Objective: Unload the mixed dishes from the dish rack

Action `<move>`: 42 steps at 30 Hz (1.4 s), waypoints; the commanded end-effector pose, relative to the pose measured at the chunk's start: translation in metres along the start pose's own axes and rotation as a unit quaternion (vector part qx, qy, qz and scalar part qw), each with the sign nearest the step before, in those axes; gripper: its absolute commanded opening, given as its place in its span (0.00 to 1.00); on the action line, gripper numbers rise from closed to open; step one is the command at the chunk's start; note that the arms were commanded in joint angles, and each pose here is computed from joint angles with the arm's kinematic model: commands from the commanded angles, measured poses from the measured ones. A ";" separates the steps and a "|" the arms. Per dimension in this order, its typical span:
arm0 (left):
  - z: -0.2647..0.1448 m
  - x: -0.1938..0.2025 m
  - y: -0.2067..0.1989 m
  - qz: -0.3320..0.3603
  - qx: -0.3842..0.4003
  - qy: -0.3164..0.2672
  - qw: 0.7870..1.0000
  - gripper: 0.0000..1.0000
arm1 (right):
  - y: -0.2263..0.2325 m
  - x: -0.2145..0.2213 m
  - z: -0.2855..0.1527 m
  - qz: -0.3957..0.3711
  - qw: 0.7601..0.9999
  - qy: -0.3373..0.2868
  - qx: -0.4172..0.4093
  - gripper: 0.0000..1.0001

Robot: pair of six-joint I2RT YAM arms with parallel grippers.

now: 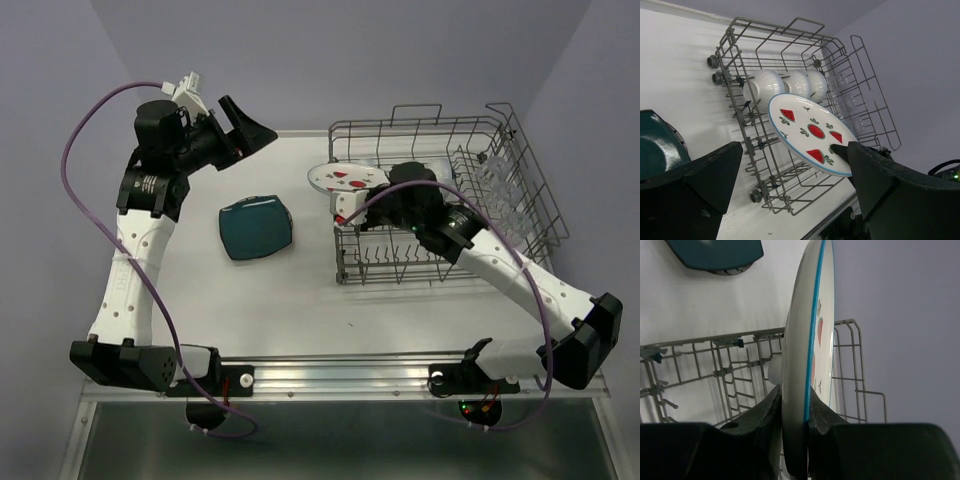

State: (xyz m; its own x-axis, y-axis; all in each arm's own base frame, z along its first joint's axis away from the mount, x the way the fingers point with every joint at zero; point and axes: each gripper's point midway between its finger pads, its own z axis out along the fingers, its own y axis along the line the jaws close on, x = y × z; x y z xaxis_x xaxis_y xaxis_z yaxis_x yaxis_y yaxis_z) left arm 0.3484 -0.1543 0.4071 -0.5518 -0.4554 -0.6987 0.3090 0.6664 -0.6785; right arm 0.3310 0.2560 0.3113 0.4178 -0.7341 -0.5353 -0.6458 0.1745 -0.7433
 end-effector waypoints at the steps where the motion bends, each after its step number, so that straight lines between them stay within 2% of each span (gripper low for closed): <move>1: 0.004 -0.011 -0.019 -0.014 0.023 -0.016 1.000 0.99 | -0.091 -0.029 -0.034 -0.133 0.970 0.002 0.204 0.01; 4: 0.018 -0.001 -0.013 -0.024 0.010 -0.007 1.000 0.99 | -0.087 -0.034 -0.032 -0.151 0.965 -0.016 0.214 0.01; 5: 0.025 0.008 -0.009 -0.029 0.005 0.006 1.000 0.99 | -0.095 -0.045 -0.037 -0.154 0.958 -0.032 0.241 0.01; 11: 0.049 0.034 0.004 -0.044 -0.017 0.040 0.998 0.99 | -0.095 -0.055 -0.040 -0.184 0.933 -0.039 0.308 0.01; 13: 0.056 0.038 0.002 -0.044 -0.015 0.046 0.998 0.99 | -0.095 -0.054 -0.038 -0.188 0.931 -0.035 0.310 0.01; 19: 0.080 0.056 -0.008 -0.051 0.005 0.076 0.996 0.99 | -0.086 -0.071 -0.040 -0.184 0.932 -0.073 0.305 0.01; 25: 0.097 0.071 -0.009 -0.067 0.018 0.094 0.993 0.99 | -0.086 -0.076 -0.047 -0.188 0.918 -0.081 0.339 0.01; 28: 0.101 0.078 -0.016 -0.076 0.048 0.104 0.991 0.86 | -0.084 -0.075 -0.045 -0.180 0.919 -0.086 0.341 0.01; 29: 0.101 0.079 -0.019 -0.077 0.056 0.107 0.990 0.61 | -0.082 -0.073 -0.043 -0.179 0.920 -0.085 0.339 0.01; 32: 0.100 0.082 -0.024 -0.081 0.078 0.105 0.988 0.25 | -0.073 -0.068 -0.035 -0.179 0.924 -0.082 0.328 0.01; 35: 0.097 0.079 -0.033 -0.081 0.098 0.098 0.987 0.00 | -0.068 -0.062 -0.029 -0.157 0.929 -0.083 0.324 0.01; 37: 0.094 0.077 -0.035 -0.078 0.102 0.093 0.987 0.00 | -0.067 -0.059 -0.027 -0.147 0.931 -0.080 0.325 0.01; 39: 0.089 0.076 -0.038 -0.083 0.109 0.086 0.987 0.00 | -0.066 -0.056 -0.028 -0.136 0.931 -0.078 0.329 0.24; 41: 0.083 0.072 -0.046 -0.087 0.132 0.070 0.985 0.00 | -0.060 -0.052 -0.026 -0.113 0.936 -0.083 0.324 0.57; 42: 0.081 0.071 -0.047 -0.091 0.137 0.064 0.984 0.00 | -0.058 -0.052 -0.026 -0.105 0.938 -0.087 0.319 0.63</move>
State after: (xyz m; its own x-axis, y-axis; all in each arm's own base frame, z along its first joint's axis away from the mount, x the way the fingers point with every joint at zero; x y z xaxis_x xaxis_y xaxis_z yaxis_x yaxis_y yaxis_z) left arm 0.3775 -0.2643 0.3238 -0.7837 -0.4797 -0.3946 0.1663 0.4501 -0.8774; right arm 0.3394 0.2808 0.3186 0.5975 -0.7631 -0.2464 -0.1697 0.1800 -0.9689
